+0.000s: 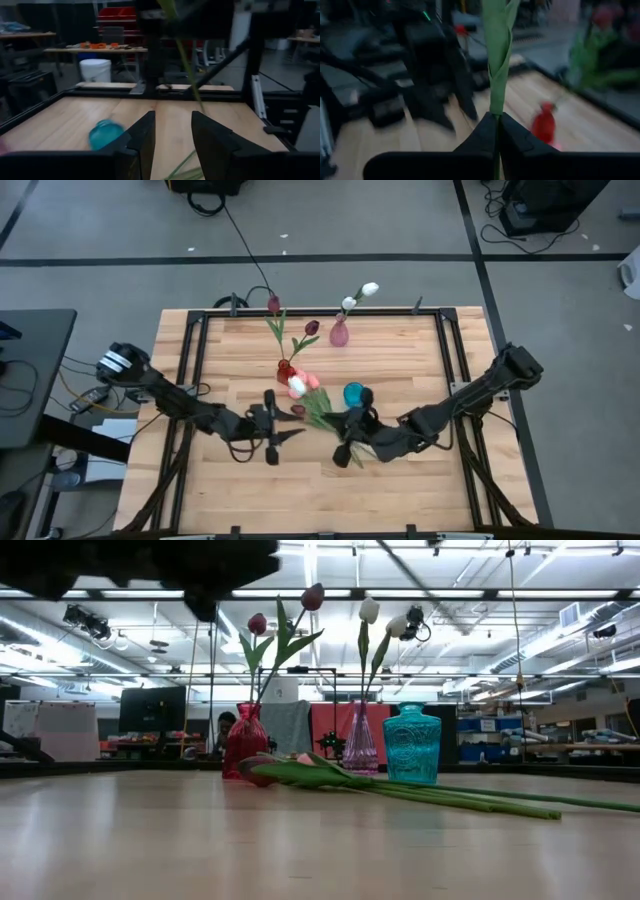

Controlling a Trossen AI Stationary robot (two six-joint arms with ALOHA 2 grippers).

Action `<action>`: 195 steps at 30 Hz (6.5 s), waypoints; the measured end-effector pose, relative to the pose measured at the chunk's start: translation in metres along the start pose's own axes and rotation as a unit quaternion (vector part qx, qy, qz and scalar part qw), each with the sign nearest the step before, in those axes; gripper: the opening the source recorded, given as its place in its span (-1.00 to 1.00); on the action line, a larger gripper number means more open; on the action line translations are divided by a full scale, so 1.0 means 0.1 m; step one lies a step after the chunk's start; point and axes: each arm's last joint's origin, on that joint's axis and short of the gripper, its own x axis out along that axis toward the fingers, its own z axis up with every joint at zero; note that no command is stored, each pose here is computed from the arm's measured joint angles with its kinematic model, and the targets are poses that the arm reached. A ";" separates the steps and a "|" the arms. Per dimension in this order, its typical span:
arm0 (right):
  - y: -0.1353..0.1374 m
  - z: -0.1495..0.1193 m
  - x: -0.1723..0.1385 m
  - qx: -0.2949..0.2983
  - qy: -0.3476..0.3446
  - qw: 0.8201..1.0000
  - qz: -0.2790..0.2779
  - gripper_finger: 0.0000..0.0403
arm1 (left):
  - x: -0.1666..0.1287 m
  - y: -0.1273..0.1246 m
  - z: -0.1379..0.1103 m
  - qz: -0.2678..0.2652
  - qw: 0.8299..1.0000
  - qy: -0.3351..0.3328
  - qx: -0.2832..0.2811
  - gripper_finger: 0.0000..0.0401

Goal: Sort flowers into vase by color
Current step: Put the white tulip into the pink vase, then put the pink tulip into the blue vase

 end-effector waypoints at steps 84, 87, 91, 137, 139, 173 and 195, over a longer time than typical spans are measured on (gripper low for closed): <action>0.02 -0.18 0.11 -0.087 0.026 0.996 -0.017 -0.91 | 0.44 -0.01 -0.12 0.048 0.970 0.231 0.066 -0.94; 0.00 -0.19 0.10 -0.083 0.028 0.995 -0.036 -0.92 | 0.45 -0.01 -0.11 0.052 0.971 0.225 0.061 -0.85; -0.06 -0.16 0.04 -0.078 0.044 0.995 -0.041 -0.91 | 0.45 -0.01 -0.10 0.053 0.973 0.219 0.052 -0.63; -2.23 0.14 -0.08 -0.115 -0.149 0.963 -0.195 -0.96 | -0.05 0.29 -0.01 0.200 0.964 0.100 0.144 -0.20; -2.30 0.12 -0.02 -0.109 -0.145 0.965 -0.189 -0.96 | -0.04 0.30 -0.01 0.202 0.964 0.100 0.142 -0.20; -2.84 -0.13 1.17 -0.088 0.062 0.979 -0.172 -0.94 | -0.04 0.29 -0.01 0.187 0.967 0.104 0.140 -0.20; -2.69 0.04 0.72 -0.048 0.133 0.984 -0.108 -0.36 | -0.04 0.29 -0.02 0.187 0.968 0.105 0.132 -0.20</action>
